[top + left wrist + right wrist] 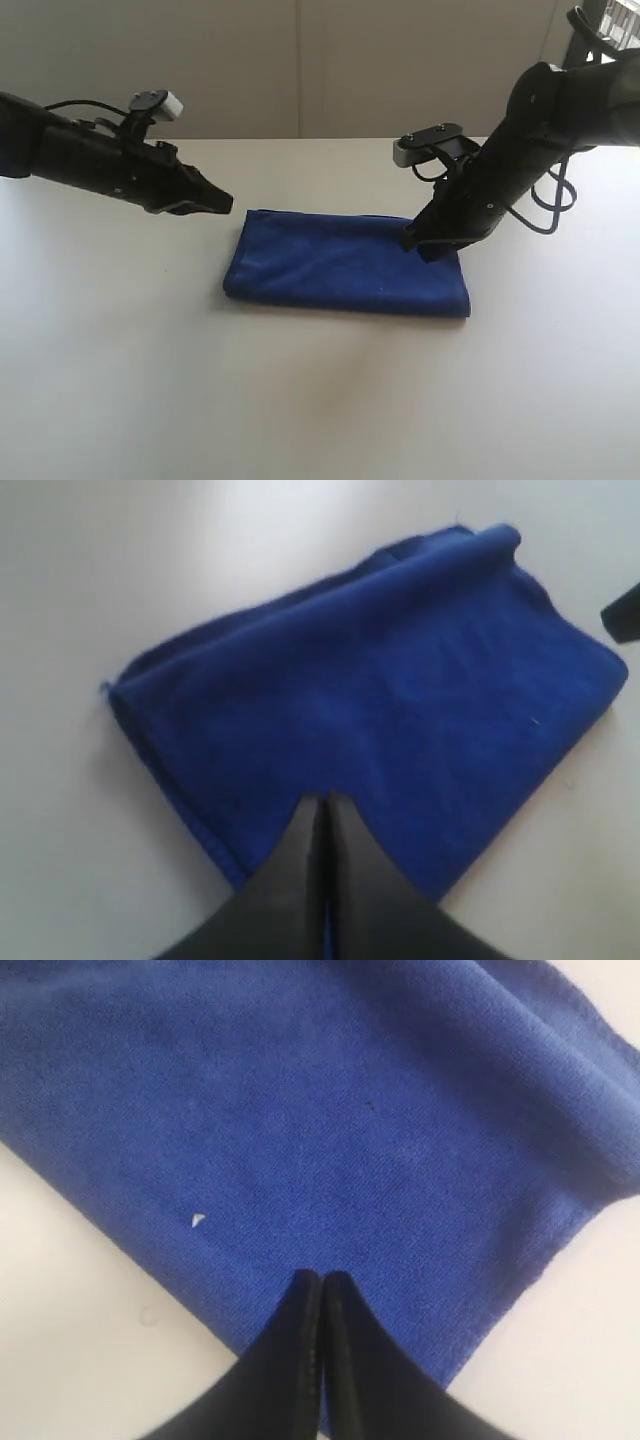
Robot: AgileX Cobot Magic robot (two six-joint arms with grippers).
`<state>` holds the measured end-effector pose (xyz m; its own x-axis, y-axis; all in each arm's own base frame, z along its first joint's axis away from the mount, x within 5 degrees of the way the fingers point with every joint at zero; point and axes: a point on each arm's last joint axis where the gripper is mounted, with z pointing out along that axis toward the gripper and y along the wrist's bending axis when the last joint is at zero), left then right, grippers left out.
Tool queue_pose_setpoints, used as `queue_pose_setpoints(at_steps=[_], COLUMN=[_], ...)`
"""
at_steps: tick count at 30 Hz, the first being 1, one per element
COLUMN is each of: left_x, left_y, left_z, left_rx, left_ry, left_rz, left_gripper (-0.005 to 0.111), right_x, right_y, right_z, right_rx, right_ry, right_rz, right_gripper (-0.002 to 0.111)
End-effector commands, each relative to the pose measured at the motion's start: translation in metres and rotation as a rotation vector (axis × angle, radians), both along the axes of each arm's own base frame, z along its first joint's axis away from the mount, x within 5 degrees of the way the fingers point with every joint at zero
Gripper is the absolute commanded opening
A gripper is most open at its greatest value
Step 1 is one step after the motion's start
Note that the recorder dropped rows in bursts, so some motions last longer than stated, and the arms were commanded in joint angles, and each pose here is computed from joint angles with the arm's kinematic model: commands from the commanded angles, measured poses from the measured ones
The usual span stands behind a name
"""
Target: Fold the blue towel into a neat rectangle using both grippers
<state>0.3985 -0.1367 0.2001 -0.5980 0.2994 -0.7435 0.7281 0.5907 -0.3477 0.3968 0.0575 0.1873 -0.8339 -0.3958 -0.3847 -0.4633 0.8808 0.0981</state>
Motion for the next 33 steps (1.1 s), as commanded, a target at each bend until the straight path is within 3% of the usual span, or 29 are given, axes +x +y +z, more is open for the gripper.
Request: queue_pose_setpoints(at_steps=[1, 5, 9, 13, 21, 33], left_x=[-0.011, -0.014, -0.012, -0.006, -0.006, -0.014], left_y=[-0.031, -0.068, -0.083, -0.082, -0.078, -0.067], left_z=[-0.006, -0.029, -0.049, -0.056, -0.061, -0.075], left_rx=[0.007, 0.079, 0.134, 0.164, 0.211, 0.326], left_ry=[0.02, -0.035, -0.05, -0.071, -0.088, 0.002], left_rz=[-0.093, -0.099, -0.023, 0.043, 0.021, 0.047], left_gripper=[0.0, 0.0, 0.0, 0.0, 0.0, 0.0], right_x=[0.003, 0.0, -0.002, -0.002, 0.0, 0.003], right_y=[-0.001, 0.0, 0.0, -0.001, -0.001, -0.007], right_z=[-0.004, -0.011, -0.012, -0.012, -0.012, -0.012], right_rx=[0.001, 0.001, -0.003, -0.01, -0.012, -0.079], right_ry=[0.001, 0.05, 0.075, 0.074, 0.053, 0.023], right_rz=[0.006, 0.018, 0.029, 0.032, 0.026, -0.006], right_gripper=[0.0, 0.0, 0.0, 0.0, 0.0, 0.0])
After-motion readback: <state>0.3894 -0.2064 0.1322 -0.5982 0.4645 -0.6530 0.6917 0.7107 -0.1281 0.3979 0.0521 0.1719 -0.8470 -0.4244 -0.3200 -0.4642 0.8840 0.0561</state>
